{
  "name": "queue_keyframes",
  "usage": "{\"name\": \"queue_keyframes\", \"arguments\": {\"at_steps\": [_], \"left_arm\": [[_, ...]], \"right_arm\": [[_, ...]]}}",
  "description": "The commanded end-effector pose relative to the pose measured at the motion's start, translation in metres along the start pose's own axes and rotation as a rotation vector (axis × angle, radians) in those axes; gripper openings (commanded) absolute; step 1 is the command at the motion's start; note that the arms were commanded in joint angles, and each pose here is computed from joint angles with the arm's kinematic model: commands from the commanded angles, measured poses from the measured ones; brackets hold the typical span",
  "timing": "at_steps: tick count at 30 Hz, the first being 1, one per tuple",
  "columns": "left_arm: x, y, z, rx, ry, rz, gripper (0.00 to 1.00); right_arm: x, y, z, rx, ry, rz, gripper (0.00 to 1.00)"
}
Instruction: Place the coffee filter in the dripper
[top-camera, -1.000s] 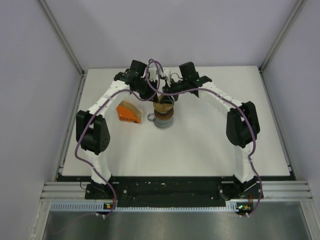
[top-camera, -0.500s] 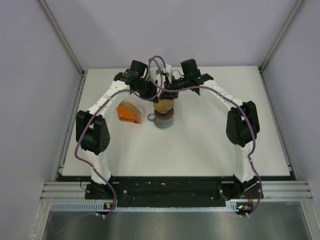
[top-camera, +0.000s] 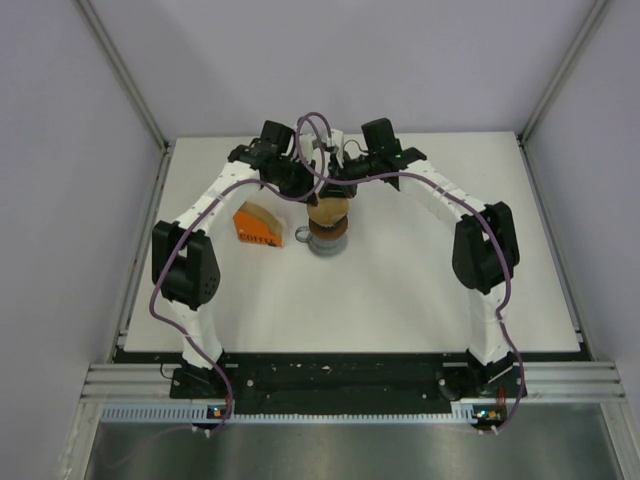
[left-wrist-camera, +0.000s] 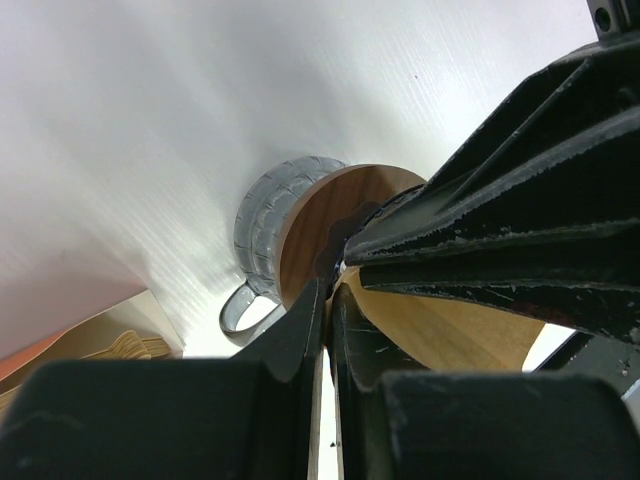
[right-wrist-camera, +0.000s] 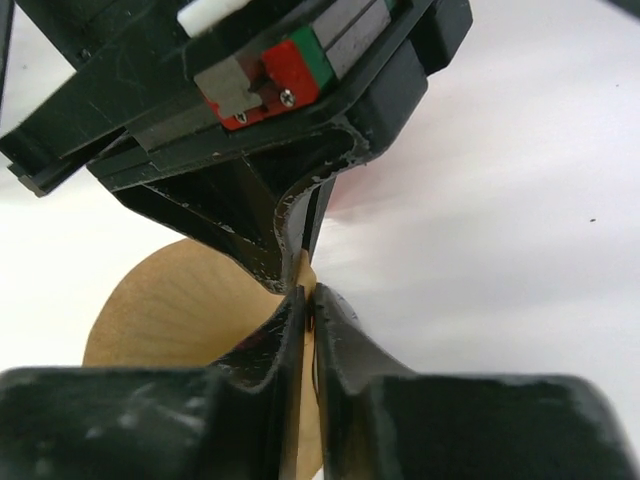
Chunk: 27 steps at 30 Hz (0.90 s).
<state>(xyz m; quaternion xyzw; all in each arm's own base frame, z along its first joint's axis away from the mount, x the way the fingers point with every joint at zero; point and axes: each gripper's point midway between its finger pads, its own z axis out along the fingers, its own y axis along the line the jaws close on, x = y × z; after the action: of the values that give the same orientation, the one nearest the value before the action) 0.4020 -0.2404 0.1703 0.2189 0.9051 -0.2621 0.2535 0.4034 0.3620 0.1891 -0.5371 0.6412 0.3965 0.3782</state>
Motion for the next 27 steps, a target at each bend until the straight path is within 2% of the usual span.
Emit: {"name": "queue_keyframes", "arguments": {"at_steps": [1,3,6,9,14,19,22,23,26,27], "left_arm": [[-0.005,-0.010,-0.008,0.008,-0.032,0.065,0.08],[-0.005,-0.011,-0.008,0.010,-0.032,0.066,0.07],[-0.005,-0.010,-0.009,0.009,-0.032,0.066,0.07],[-0.006,-0.012,-0.009,0.013,-0.035,0.067,0.07],[-0.006,-0.012,-0.010,0.013,-0.035,0.067,0.07],[-0.006,-0.011,-0.009,0.012,-0.033,0.066,0.07],[-0.006,-0.010,-0.010,0.009,-0.034,0.065,0.07],[-0.006,-0.011,-0.010,0.007,-0.035,0.067,0.07],[-0.006,-0.011,-0.010,0.010,-0.036,0.067,0.07],[-0.007,-0.012,-0.011,0.012,-0.037,0.068,0.07]], "right_arm": [[-0.010,-0.002,-0.002,0.014,-0.019,-0.056,0.23],[-0.009,-0.002,-0.003,0.017,-0.017,-0.062,0.38],[-0.006,-0.001,-0.002,0.007,-0.016,-0.054,0.39],[0.002,-0.004,0.002,0.011,-0.004,-0.038,0.30],[0.011,-0.007,0.005,0.015,0.013,-0.019,0.21],[0.012,-0.005,0.005,0.011,0.015,-0.028,0.00],[0.012,-0.004,0.004,0.006,0.014,-0.041,0.00],[0.012,-0.003,0.003,0.007,0.014,-0.041,0.05],[0.012,-0.003,0.002,0.010,0.015,-0.040,0.34],[0.012,-0.002,0.001,0.004,0.013,-0.037,0.39]]}}
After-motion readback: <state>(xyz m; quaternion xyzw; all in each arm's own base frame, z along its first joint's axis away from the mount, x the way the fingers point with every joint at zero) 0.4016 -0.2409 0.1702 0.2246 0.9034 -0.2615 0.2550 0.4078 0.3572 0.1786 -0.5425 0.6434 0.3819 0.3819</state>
